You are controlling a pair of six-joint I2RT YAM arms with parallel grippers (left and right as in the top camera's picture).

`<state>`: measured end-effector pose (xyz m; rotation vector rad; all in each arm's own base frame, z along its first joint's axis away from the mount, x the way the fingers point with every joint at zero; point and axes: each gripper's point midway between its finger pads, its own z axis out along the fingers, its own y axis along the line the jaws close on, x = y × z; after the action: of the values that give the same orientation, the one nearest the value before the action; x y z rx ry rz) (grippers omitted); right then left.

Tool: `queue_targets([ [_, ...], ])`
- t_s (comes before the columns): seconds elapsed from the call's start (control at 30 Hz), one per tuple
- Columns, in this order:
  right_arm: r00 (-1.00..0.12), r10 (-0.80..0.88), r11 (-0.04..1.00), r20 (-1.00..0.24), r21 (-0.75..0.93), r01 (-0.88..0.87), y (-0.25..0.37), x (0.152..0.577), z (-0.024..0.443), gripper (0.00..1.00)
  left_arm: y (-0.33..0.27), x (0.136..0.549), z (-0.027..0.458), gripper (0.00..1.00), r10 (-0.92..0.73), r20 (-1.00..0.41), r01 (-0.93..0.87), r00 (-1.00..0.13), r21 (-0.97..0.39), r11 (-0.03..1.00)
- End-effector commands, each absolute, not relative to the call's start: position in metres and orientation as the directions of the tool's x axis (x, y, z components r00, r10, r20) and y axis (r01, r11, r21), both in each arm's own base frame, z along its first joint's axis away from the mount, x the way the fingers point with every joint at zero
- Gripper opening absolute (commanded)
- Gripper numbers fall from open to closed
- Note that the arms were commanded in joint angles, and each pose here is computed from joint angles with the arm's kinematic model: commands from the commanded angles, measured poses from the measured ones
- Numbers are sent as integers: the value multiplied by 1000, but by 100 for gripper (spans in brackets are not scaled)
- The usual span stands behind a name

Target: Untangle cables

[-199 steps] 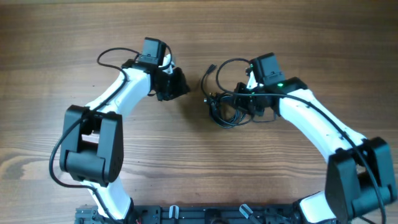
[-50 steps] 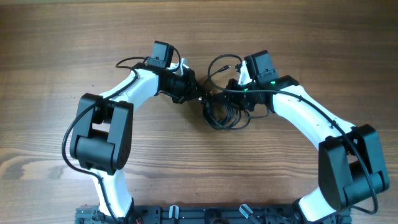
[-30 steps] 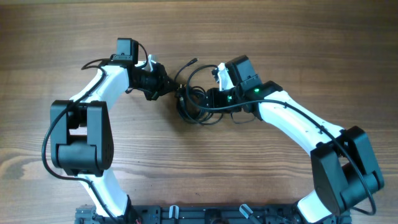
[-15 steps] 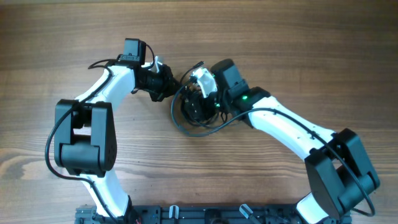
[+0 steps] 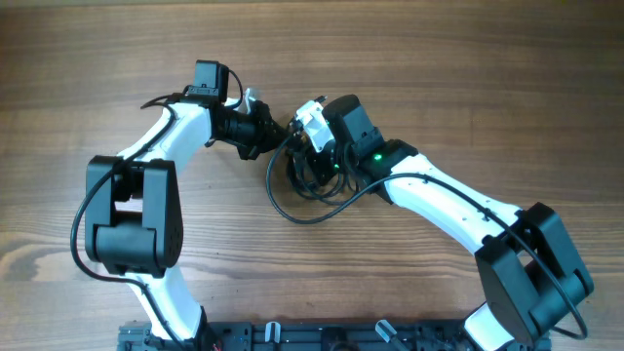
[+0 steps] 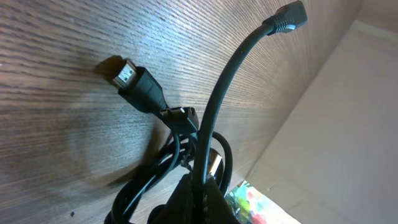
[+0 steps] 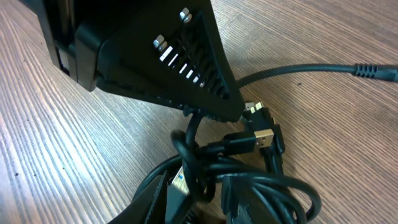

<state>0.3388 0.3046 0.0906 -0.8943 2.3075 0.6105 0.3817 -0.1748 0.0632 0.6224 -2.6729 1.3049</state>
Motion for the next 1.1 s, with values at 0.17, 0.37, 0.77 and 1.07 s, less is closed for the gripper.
queue_targets([
  [0.17, -592, -477, 655, -650, 187, -732, 312, 338, 80, 31, -188, 374, 90, 4, -252, 305, -391, -919, -791, 471],
  [0.37, -592, -477, 655, -649, 186, -732, 312, 338, 80, 31, -192, 365, 97, 4, -219, 363, -424, -905, -795, 434],
  [0.77, -598, -477, 658, -643, 190, -729, 311, 337, 79, 4, -187, 366, 88, 6, -255, 351, -433, -901, -765, 477],
  [1.07, -654, -425, 693, -626, 240, -680, 311, 337, 79, 4, -168, 383, 67, 47, -348, 239, -408, -906, -706, 578],
])
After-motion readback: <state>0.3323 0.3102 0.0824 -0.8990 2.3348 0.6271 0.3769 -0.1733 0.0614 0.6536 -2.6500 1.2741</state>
